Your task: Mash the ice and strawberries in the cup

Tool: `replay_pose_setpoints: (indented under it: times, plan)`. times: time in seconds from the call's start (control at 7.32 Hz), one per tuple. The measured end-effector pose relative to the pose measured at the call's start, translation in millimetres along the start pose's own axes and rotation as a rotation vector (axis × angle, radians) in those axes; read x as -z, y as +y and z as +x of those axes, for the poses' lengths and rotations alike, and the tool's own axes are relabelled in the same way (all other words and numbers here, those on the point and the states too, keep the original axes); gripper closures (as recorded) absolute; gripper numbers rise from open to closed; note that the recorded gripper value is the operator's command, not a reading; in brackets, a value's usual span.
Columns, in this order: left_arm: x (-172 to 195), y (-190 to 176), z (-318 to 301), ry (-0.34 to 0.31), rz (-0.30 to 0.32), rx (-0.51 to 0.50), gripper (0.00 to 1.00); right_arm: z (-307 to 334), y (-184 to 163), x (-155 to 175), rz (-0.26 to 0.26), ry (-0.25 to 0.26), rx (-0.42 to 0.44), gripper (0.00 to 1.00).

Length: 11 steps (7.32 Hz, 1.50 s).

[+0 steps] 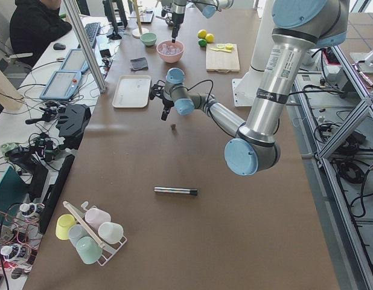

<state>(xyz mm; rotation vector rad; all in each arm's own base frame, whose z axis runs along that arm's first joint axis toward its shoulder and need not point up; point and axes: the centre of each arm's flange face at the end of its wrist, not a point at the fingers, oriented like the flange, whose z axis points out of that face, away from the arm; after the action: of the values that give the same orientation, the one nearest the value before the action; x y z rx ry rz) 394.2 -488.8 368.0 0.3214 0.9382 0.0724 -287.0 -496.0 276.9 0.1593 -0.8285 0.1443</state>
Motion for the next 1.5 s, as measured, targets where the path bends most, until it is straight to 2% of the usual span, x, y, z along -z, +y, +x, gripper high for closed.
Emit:
replay_pose_setpoints:
  times: [0.27,0.41,0.55,0.68,0.82,1.23,1.5]
  plan:
    - [-20.4,20.1,1.5,-0.021,-0.007,0.018,0.03,160.2,-13.6,-33.3,-0.008,0.010,0.140,0.01]
    - [-25.0,25.0,-1.8,-0.029,-0.012,0.019,0.07,232.0,-14.8,-45.2,-0.013,-0.008,0.181,0.01]
    - [-28.1,26.0,-2.6,-0.033,-0.015,0.019,0.07,300.1,-6.6,-43.9,-0.019,-0.031,0.217,0.01]
    - [-30.3,25.3,-4.5,-0.038,-0.016,0.020,0.12,359.5,7.4,-30.6,-0.019,-0.057,0.243,0.01]
    - [-30.7,23.6,-6.1,-0.040,-0.015,0.021,0.13,389.4,14.5,-16.7,-0.011,-0.082,0.245,0.01]
    - [-33.7,16.8,-6.6,-0.047,-0.012,0.027,0.15,401.3,5.4,7.0,-0.003,-0.104,0.219,0.01]
    - [-41.3,15.4,-10.3,-0.059,-0.018,0.032,0.15,410.4,1.1,23.5,0.005,-0.139,0.188,0.01]
